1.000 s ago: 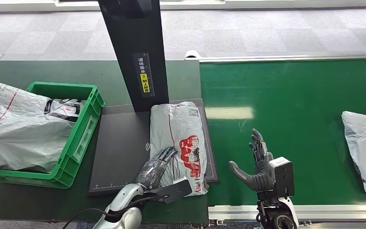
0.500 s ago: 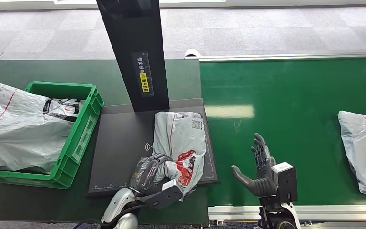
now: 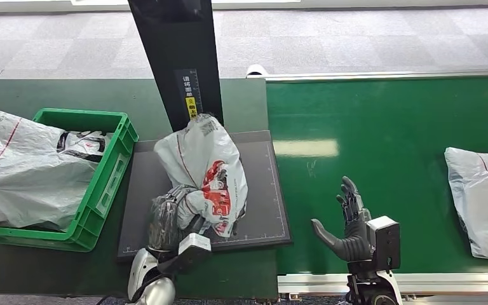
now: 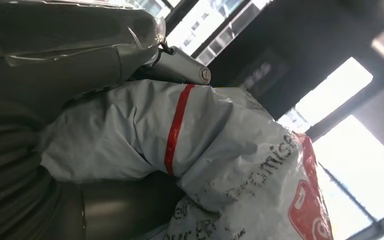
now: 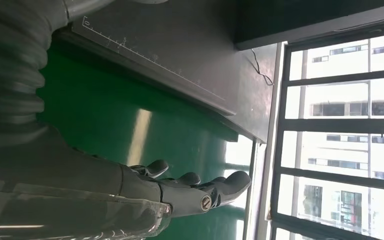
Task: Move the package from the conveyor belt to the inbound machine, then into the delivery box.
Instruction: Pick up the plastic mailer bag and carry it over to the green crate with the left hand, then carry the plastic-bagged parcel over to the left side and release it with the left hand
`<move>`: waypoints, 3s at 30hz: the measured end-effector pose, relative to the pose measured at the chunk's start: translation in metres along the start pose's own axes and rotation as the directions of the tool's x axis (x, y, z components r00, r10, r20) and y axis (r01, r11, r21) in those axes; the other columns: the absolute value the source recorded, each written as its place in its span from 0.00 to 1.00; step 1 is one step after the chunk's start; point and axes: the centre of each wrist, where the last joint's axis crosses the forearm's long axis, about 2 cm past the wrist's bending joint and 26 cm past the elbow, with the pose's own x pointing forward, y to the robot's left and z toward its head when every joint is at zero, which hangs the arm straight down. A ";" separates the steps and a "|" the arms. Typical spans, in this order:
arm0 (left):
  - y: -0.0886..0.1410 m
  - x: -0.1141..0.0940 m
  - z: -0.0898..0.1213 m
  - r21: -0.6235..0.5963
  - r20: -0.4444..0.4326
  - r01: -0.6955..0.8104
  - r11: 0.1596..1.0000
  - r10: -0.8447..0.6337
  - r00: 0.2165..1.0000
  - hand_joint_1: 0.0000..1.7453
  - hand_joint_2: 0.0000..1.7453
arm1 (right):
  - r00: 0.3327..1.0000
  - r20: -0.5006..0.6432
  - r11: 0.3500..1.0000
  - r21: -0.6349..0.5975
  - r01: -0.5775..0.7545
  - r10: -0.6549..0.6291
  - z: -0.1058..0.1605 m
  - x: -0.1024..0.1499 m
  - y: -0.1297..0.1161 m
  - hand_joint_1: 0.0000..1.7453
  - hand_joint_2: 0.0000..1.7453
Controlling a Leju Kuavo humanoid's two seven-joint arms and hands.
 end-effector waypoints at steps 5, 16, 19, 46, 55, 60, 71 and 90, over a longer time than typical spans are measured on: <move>0.013 0.001 -0.008 0.129 0.049 0.005 0.992 -0.011 0.999 1.00 1.00 | 1.000 0.001 1.000 -0.007 0.002 -0.002 0.000 0.000 0.000 0.00 1.00; 0.069 0.003 -0.038 0.357 0.096 0.185 0.916 -0.233 0.968 1.00 1.00 | 1.000 0.007 1.000 -0.019 0.011 -0.011 -0.001 0.000 0.003 0.00 1.00; 0.117 -0.009 -0.050 0.485 0.016 0.329 0.810 -0.385 0.923 1.00 1.00 | 1.000 0.008 1.000 -0.024 0.012 -0.011 -0.001 -0.001 0.004 0.00 1.00; 0.246 -0.124 0.067 -0.001 -0.736 0.914 0.406 -0.619 0.274 1.00 1.00 | 1.000 -0.010 0.999 -0.042 -0.014 0.013 0.010 0.000 0.001 0.00 1.00; 0.209 -0.167 0.063 -0.310 -0.715 0.857 0.412 -0.695 0.076 1.00 1.00 | 0.999 0.000 0.998 -0.044 -0.035 0.036 0.015 0.006 -0.010 0.00 1.00; 0.210 -0.174 0.052 -0.355 -0.508 0.877 0.322 -0.855 0.108 1.00 1.00 | 0.999 0.010 0.999 -0.041 -0.033 0.034 0.014 0.009 -0.014 0.00 1.00; 0.234 -0.185 0.041 -0.323 -0.317 0.926 0.196 -0.944 0.089 1.00 1.00 | 0.999 0.011 0.999 -0.042 -0.030 0.031 0.014 0.009 -0.015 0.00 1.00; 0.205 -0.173 0.074 -0.442 -0.453 0.845 0.300 -0.888 0.079 1.00 1.00 | 0.999 0.010 0.999 -0.031 -0.042 0.042 0.014 0.011 -0.012 0.00 1.00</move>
